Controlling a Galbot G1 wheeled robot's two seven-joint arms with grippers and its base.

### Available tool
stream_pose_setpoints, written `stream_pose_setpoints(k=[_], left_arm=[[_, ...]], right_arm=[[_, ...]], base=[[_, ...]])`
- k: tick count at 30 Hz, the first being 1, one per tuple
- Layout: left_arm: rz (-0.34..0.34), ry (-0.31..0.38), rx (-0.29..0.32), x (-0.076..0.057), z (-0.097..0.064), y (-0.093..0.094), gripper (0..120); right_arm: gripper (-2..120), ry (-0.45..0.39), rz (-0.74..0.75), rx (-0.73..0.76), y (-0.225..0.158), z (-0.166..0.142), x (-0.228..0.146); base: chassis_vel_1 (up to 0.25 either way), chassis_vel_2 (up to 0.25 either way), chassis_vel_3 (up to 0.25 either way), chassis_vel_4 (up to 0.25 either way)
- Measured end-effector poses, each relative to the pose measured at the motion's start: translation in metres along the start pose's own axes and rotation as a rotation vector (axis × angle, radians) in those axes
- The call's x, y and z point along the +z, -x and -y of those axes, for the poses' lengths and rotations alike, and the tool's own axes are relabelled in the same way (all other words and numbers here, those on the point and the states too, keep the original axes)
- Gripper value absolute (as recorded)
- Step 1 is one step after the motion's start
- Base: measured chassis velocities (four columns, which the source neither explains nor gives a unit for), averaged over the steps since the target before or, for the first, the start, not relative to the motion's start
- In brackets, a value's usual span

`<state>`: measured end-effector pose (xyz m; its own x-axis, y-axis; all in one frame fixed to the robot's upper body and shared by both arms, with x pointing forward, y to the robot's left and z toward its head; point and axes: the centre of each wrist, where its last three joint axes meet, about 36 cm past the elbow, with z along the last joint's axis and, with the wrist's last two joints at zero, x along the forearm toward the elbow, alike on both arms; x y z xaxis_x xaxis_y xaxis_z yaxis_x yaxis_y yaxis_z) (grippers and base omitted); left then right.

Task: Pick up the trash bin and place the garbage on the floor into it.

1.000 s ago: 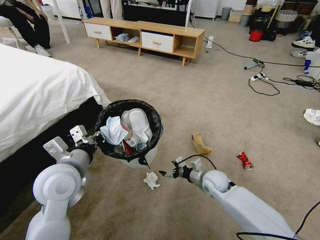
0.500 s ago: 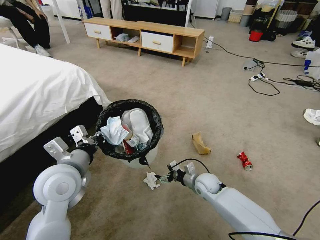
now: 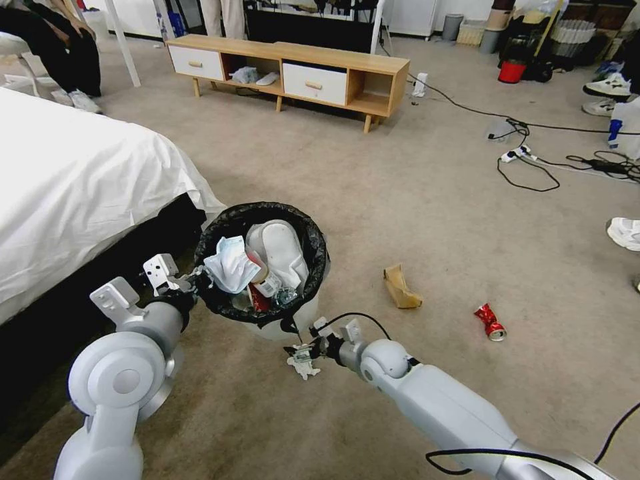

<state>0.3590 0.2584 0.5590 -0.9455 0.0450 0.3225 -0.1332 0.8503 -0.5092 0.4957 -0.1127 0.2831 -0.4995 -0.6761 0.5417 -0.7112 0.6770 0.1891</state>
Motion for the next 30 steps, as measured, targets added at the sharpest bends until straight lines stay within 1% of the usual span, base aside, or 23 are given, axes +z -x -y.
stream_pose_setpoints(k=[6,16,30], left_arm=[[-0.006,-0.004,0.000,0.003,0.000,-0.001,4],[-0.005,-0.004,0.002,0.003,0.001,0.001,4],[-0.009,-0.006,-0.004,0.003,-0.001,0.005,4]], right_arm=[[100,-0.001,-0.023,0.023,0.007,0.007,0.010],[100,0.000,-0.022,0.038,0.006,0.014,0.019],[100,-0.004,-0.054,0.047,0.017,0.019,0.037]], base=[[0.000,0.000,0.000,0.000],[0.000,0.000,0.000,0.000],[0.000,0.000,0.000,0.000]])
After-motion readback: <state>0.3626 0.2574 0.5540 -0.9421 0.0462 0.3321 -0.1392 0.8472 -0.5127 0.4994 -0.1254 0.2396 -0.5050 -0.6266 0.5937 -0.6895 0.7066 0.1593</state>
